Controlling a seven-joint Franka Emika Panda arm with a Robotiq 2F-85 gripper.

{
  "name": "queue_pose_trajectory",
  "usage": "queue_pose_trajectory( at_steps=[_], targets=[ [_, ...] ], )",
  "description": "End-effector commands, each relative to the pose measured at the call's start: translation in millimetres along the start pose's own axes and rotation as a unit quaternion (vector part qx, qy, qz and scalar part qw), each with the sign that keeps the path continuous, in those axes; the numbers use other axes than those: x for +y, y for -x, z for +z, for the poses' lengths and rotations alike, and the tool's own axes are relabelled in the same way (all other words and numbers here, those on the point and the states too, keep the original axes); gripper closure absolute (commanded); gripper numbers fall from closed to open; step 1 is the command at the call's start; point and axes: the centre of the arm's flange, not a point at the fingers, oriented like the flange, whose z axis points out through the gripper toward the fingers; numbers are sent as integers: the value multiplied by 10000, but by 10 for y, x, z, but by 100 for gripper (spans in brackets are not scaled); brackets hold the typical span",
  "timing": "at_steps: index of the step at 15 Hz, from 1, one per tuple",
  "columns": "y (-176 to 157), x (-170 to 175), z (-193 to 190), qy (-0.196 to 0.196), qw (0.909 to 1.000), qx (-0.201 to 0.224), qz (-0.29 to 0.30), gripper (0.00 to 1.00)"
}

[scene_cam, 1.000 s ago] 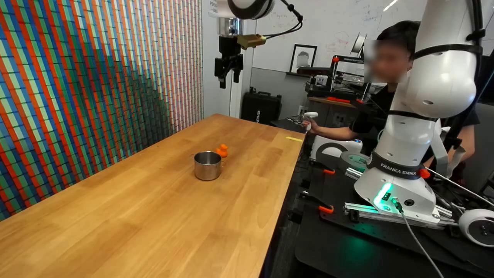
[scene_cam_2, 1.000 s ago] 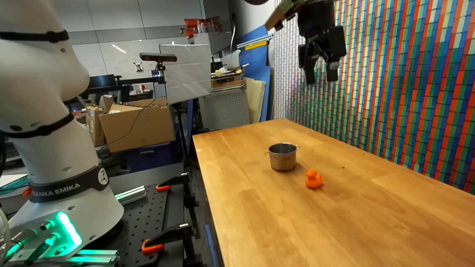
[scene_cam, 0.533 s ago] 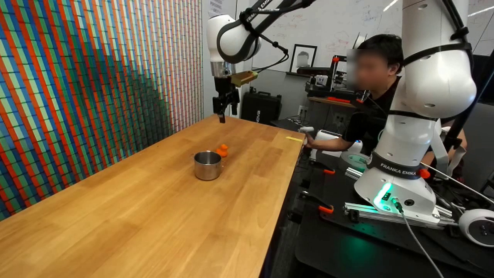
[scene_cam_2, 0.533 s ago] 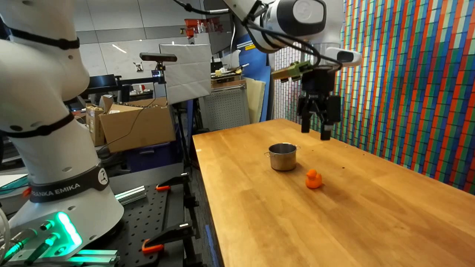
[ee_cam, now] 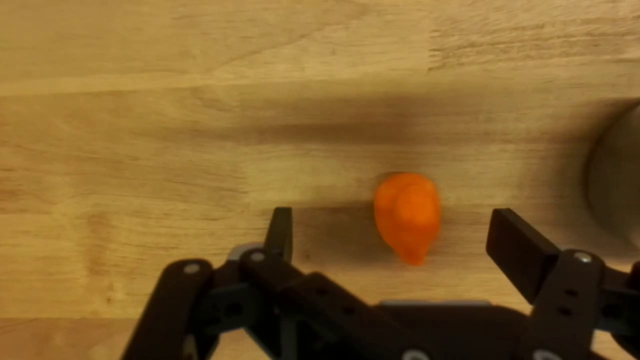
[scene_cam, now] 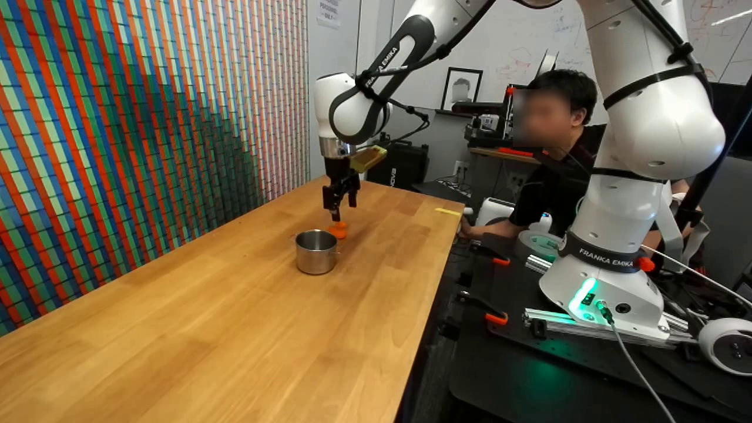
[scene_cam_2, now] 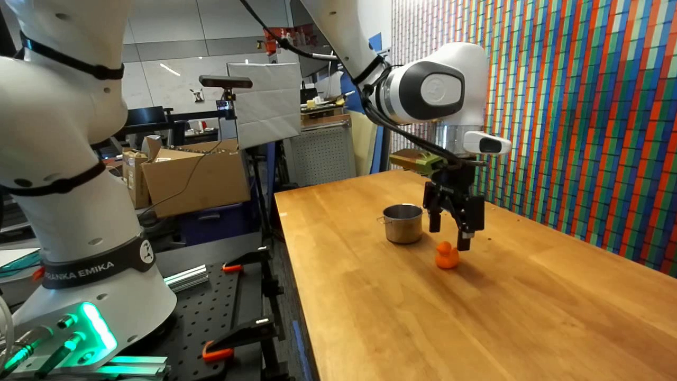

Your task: Put the rubber duck in the pot

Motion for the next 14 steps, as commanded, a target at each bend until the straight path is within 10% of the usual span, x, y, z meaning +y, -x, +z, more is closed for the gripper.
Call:
queue_pose_trajectory(
  at_steps=[1, 4, 5, 14],
  targets=[
    [-73, -34, 257, -29, 9996, 245, -142, 0],
    [-64, -108, 421, -169, 9987, 368, -315, 0],
    [-57, -118, 472, -193, 9984, 392, -352, 25],
    [-125, 61, 431, -483, 9982, 365, 31, 83]
  ],
)
